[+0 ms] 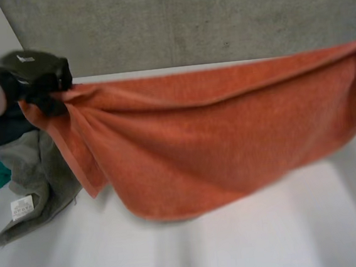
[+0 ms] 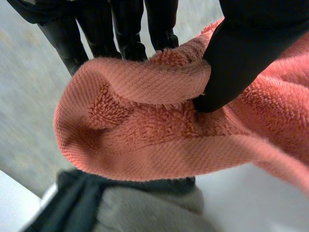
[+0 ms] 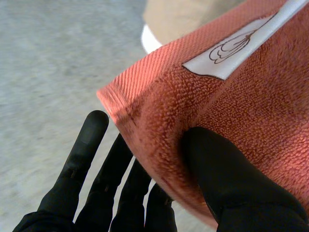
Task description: Fold the laundry.
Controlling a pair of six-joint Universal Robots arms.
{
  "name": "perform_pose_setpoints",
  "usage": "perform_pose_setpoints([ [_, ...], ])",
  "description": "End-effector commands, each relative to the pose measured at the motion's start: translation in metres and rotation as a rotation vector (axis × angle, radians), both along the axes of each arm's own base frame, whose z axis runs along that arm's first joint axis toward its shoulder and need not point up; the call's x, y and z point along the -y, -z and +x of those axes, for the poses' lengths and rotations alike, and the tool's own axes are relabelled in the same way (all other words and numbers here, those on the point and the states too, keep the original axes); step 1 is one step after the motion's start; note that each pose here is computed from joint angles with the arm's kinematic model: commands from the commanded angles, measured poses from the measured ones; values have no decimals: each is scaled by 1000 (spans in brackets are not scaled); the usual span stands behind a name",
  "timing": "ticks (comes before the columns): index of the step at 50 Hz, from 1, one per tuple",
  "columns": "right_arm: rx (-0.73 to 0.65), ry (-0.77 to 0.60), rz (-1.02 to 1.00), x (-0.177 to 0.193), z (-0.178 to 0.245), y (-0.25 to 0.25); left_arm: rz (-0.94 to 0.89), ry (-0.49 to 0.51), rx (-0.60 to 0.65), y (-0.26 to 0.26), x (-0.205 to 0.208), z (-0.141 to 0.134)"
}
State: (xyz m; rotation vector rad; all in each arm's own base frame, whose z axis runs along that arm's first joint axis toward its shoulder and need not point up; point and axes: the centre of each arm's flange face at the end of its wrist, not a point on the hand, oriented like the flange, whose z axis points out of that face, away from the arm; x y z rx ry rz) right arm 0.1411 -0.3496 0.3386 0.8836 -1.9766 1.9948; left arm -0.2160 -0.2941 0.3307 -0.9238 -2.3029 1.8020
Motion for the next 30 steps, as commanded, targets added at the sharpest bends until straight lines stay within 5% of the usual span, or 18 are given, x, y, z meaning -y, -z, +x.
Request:
perform_pose_setpoints([
  [1,-55,-12,36,33,25,49,28,-35,96,48,51,-17],
  [7,60,40,-272,77,37,19,-293,-12,1,-2,81,-37],
  [12,361,10,-685,92,33,-47,-724,-42,-252,-95,79,-40],
  [16,486,-68,-848,77,30,-81,-877,-25,-446,-128,67,-42],
  [22,466,-75,-712,71,34,-60,-772,-6,-469,-93,77,-50],
  [30,387,-109,-259,59,54,44,-419,-51,-235,37,97,-56],
])
